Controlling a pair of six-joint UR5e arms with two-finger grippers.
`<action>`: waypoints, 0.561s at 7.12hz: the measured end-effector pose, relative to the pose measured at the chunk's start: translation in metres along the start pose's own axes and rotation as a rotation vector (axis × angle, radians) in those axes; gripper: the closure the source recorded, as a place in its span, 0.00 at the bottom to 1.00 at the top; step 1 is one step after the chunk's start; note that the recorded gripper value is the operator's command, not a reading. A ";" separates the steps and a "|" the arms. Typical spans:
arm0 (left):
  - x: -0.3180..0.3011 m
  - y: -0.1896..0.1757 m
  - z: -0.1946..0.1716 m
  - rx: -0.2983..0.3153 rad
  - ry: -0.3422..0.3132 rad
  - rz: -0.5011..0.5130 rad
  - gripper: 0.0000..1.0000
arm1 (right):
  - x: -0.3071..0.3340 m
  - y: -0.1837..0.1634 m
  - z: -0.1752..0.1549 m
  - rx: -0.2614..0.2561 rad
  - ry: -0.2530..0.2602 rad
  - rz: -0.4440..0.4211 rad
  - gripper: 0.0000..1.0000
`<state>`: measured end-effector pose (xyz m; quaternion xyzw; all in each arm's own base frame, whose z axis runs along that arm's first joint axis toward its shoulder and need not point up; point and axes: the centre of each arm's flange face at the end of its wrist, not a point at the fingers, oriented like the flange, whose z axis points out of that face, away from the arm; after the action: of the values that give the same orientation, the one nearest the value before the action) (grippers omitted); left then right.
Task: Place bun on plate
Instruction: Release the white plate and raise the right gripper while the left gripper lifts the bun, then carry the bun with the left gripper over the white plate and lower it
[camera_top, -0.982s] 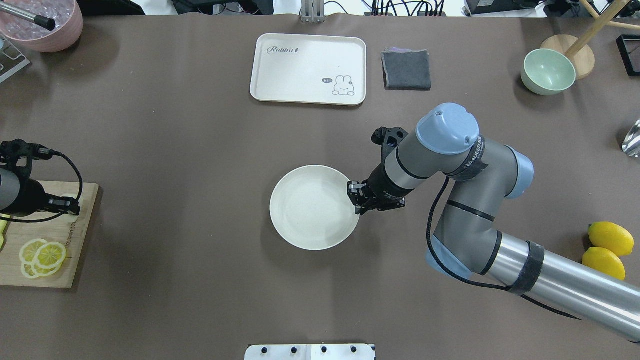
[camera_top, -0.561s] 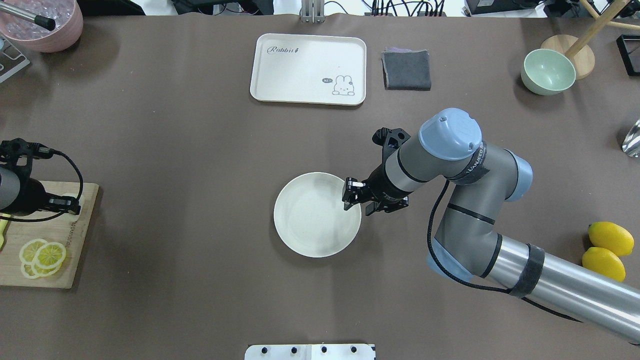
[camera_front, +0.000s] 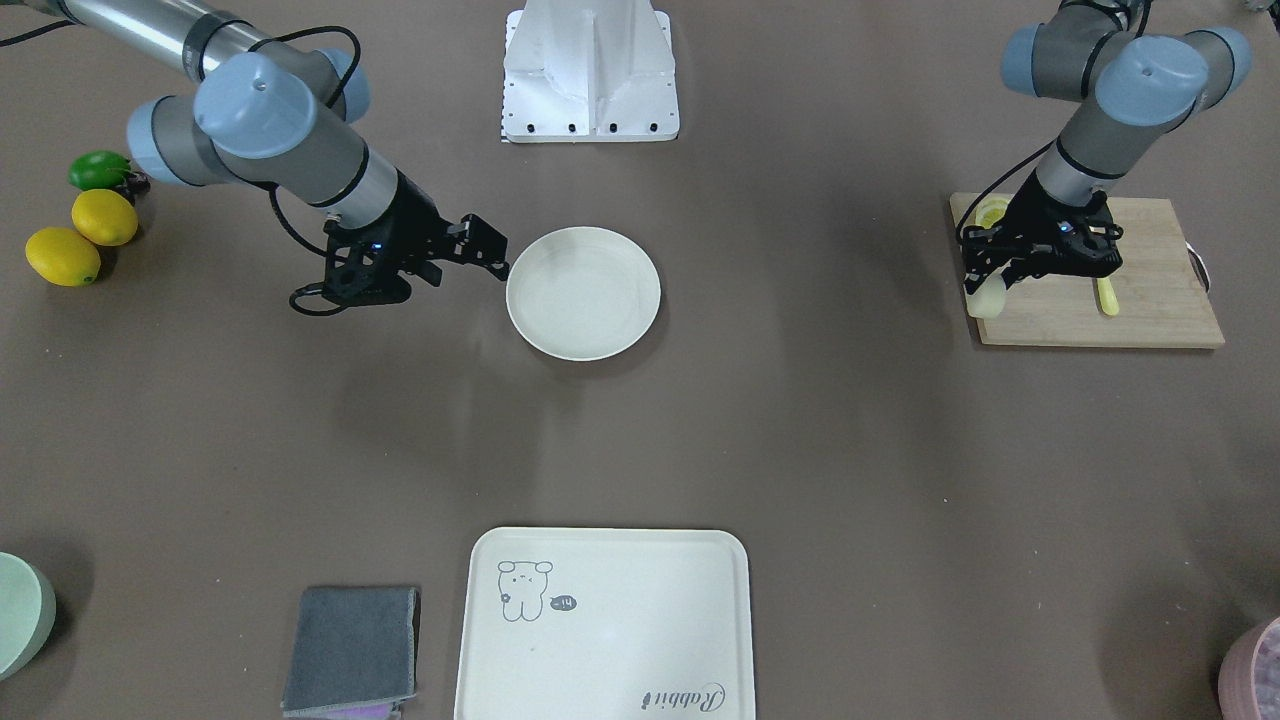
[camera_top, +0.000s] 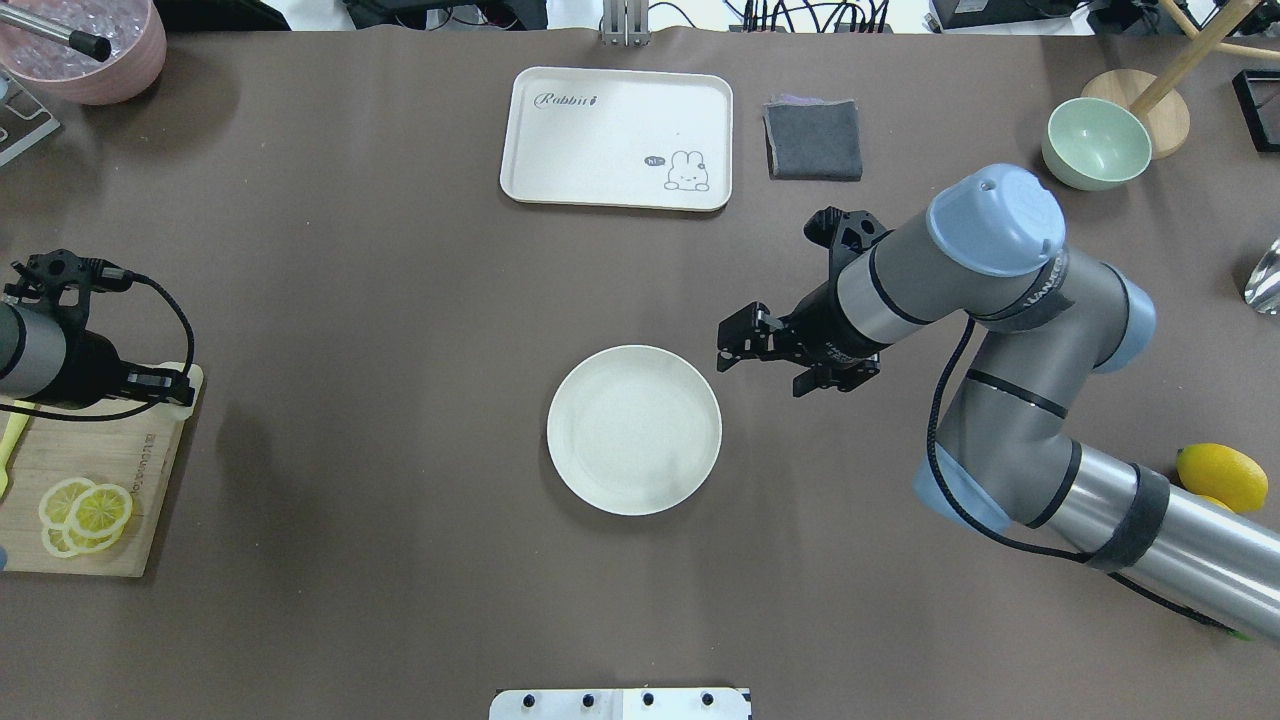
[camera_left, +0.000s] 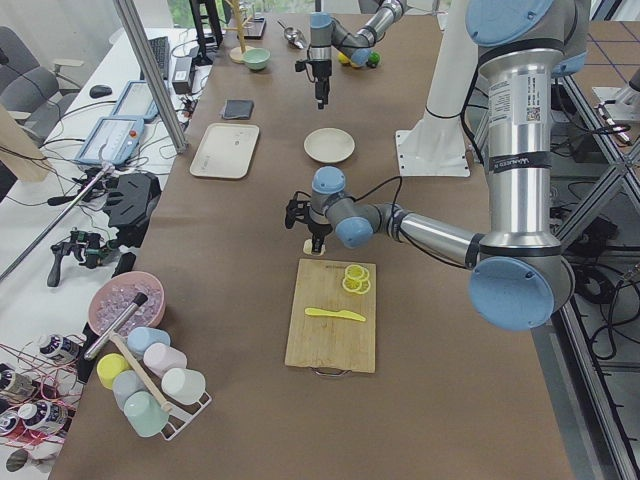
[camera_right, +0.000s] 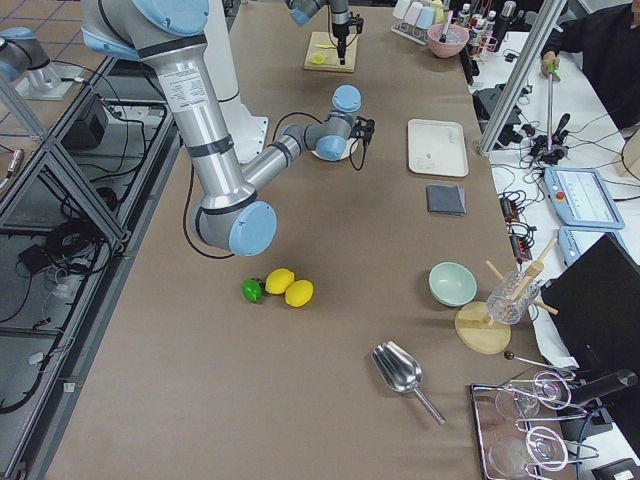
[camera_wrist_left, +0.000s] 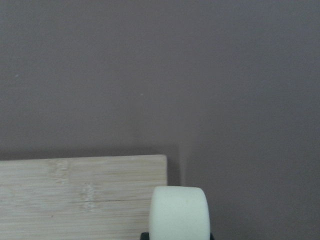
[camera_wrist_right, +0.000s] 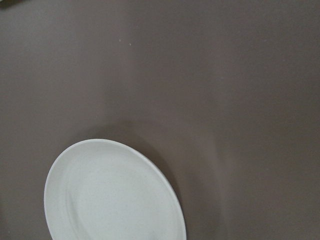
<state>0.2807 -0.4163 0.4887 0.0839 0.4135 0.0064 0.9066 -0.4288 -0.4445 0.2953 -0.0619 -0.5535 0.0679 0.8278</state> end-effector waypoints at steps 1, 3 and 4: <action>0.040 -0.021 -0.015 0.007 0.008 -0.033 0.58 | 0.023 -0.016 -0.014 0.010 0.014 -0.010 0.00; 0.124 -0.047 -0.043 -0.001 0.023 -0.107 0.58 | 0.078 -0.039 -0.031 0.036 0.064 -0.061 0.00; 0.171 -0.046 -0.045 -0.013 0.036 -0.146 0.58 | 0.101 -0.047 -0.039 0.049 0.086 -0.088 0.00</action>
<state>0.3566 -0.4408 0.3243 0.0473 0.4345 -0.0555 0.8977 -0.3521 -0.4739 0.3807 -0.0203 -0.5178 0.0423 0.8542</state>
